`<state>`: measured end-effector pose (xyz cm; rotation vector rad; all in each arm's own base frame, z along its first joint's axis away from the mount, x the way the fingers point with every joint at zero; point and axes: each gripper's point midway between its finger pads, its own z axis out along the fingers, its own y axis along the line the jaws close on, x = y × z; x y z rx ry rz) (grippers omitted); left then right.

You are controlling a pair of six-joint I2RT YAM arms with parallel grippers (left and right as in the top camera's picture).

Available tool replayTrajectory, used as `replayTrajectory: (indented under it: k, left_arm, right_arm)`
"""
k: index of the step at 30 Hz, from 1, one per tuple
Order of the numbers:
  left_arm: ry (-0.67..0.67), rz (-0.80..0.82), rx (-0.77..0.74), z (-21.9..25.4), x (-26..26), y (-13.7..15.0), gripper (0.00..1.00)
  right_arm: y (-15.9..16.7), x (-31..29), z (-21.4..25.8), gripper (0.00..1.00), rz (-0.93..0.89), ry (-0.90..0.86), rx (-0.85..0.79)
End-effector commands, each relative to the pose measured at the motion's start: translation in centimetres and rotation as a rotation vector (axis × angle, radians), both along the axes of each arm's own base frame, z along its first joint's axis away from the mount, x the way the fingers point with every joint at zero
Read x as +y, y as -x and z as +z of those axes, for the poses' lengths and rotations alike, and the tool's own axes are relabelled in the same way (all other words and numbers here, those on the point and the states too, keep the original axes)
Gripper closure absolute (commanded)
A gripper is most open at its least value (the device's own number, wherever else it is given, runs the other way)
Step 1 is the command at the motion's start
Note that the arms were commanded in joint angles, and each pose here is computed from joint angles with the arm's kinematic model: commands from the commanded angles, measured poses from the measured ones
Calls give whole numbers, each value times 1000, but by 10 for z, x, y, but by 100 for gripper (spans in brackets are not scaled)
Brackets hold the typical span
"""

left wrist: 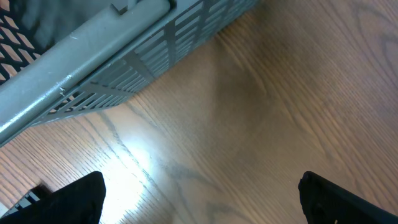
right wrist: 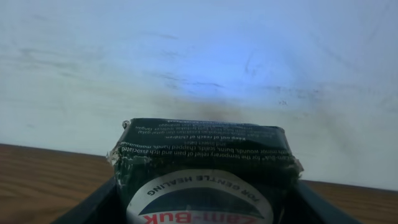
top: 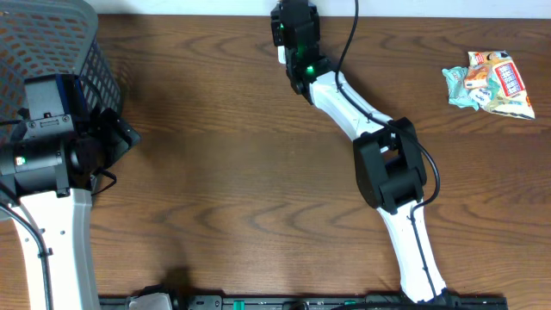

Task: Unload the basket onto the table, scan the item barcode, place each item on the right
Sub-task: 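Raise the tin to the white scanner with the right gripper, then carry the tin right to the yellow bag pile and release it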

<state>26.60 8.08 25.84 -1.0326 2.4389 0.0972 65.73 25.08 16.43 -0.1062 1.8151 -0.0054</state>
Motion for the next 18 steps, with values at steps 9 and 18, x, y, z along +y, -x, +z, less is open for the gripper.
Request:
replayTrajectory:
  k: [9,18]
  left_arm:
    - [1,13,-3,1,1,0,2]
    - [1,13,-3,1,1,0,2]
  right_arm:
    - [-11,-20,-4,42,-31,-10,-6]
    - [-7,-55,39,43,-108,-3,-12]
